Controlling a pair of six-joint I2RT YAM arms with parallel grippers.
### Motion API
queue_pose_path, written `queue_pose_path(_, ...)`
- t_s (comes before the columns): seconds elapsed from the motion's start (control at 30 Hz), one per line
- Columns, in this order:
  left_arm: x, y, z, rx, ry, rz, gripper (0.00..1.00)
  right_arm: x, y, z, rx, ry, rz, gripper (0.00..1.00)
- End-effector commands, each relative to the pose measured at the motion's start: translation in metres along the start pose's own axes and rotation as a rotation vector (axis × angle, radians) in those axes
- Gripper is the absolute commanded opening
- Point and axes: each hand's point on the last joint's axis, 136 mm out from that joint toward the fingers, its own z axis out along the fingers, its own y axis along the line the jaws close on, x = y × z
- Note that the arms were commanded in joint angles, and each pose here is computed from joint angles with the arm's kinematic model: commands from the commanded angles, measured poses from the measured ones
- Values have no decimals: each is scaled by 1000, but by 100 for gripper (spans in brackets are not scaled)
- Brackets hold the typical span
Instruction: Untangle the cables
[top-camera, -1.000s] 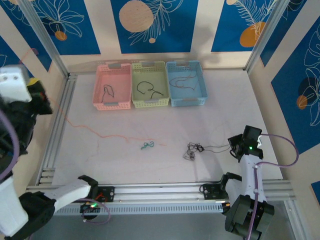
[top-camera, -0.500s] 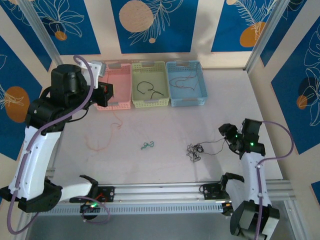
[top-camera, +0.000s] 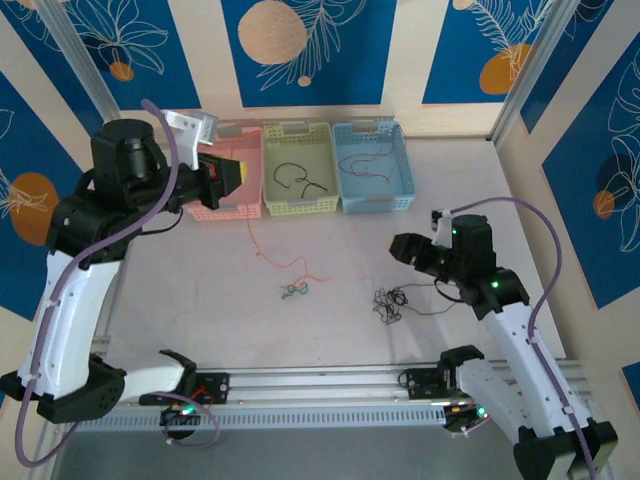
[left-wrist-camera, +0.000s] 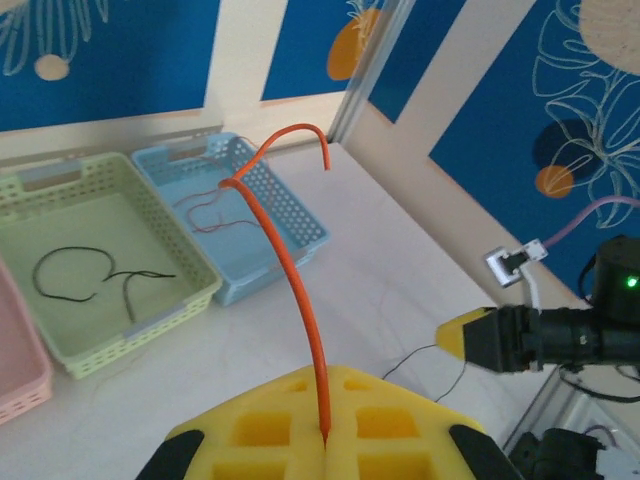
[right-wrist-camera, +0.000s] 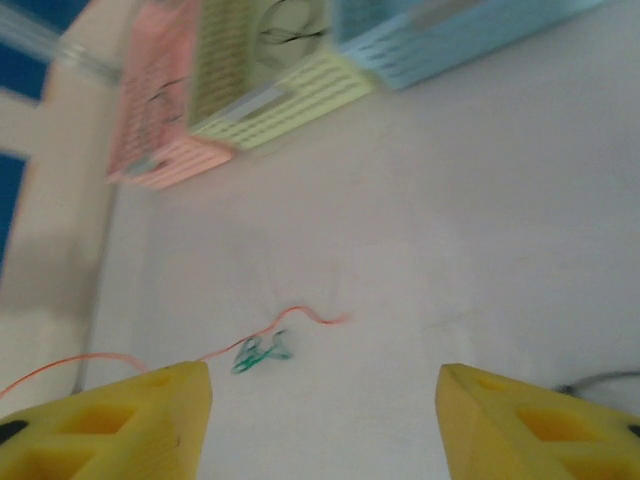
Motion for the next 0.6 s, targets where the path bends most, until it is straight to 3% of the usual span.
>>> queue_pose_path(0.0,2,-5,12,66,5,-39,0,11,60,5,-271,18,-217,69)
queue_pose_path(0.13,8,-3,19,73,26,-52,0,33,107,16,-464,17,-453,76)
queue_pose_path(0.3,10,-4,17,73,33,-53,0,62,154,44,-613,23,-788,77)
queue_pose_path(0.47,11,-4,15,68,37,-50,0,86,181,73,-682,-7,-1074,77)
queue_pose_path(0.57,12,-4,15,67,43,-47,0,86,189,92,-667,-7,-1144,77)
